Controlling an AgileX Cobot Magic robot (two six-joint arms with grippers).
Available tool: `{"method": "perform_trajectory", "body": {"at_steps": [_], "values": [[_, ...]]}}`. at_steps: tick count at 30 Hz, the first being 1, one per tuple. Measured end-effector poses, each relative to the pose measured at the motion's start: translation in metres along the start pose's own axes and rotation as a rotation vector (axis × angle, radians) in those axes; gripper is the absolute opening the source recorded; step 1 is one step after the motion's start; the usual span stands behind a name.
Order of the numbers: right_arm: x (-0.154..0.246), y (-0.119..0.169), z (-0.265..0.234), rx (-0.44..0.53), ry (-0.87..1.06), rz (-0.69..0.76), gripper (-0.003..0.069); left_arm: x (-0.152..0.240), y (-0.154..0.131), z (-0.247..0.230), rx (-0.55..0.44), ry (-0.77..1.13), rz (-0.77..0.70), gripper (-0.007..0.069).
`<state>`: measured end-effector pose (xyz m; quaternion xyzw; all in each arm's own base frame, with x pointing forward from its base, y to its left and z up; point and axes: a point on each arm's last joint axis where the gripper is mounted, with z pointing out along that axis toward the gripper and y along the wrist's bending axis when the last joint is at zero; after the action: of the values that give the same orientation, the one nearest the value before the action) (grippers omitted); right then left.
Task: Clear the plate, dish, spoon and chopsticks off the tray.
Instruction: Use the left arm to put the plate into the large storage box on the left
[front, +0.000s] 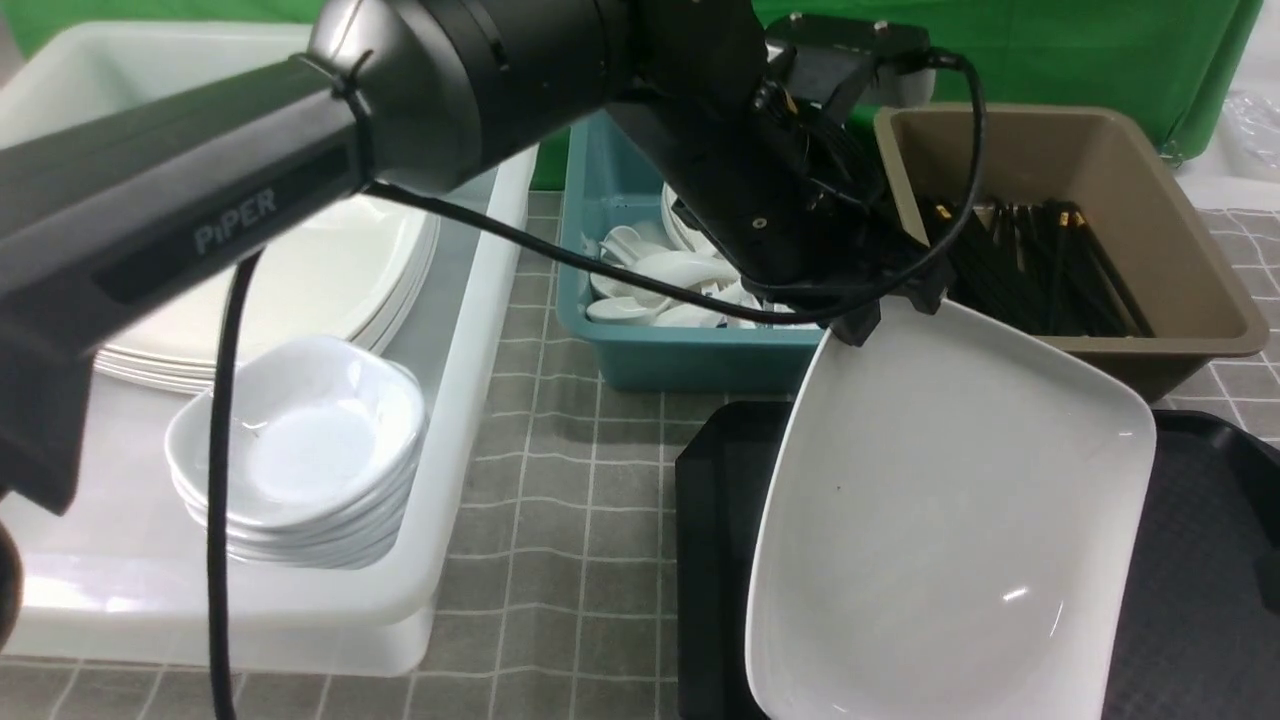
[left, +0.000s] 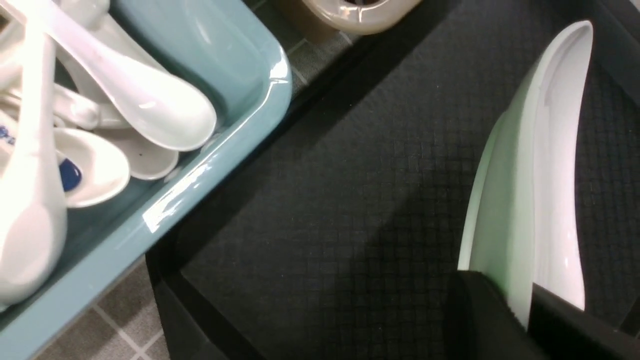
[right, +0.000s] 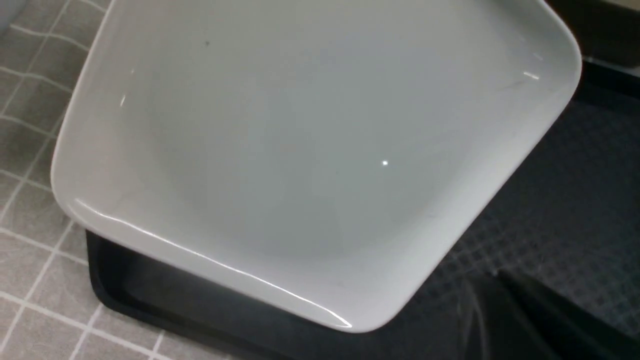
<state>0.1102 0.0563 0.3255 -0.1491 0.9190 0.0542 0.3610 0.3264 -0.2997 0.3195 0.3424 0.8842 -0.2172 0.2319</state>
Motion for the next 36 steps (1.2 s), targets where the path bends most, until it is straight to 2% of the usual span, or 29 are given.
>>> {"method": "perform_trajectory", "body": {"at_steps": [17,26,32,35,36], "values": [[-0.002,0.001,0.000,-0.011,-0.023,0.001,0.0055,-0.002,-0.005,-0.021,-0.009,-0.027,0.029,0.0027],[-0.010,0.001,-0.007,-0.024,-0.064,0.009,0.0055,-0.006,-0.012,-0.065,-0.033,-0.115,0.061,0.0027],[-0.025,0.002,-0.023,-0.041,-0.136,0.024,0.0051,-0.010,0.015,-0.114,-0.072,-0.205,-0.026,0.0027],[-0.037,0.004,-0.026,-0.053,-0.154,0.021,0.0030,-0.008,0.058,-0.160,-0.126,-0.314,-0.145,0.0027],[-0.044,0.009,-0.023,-0.078,-0.138,-0.007,0.0022,-0.002,0.088,-0.190,-0.145,-0.394,-0.234,0.0027]]}}
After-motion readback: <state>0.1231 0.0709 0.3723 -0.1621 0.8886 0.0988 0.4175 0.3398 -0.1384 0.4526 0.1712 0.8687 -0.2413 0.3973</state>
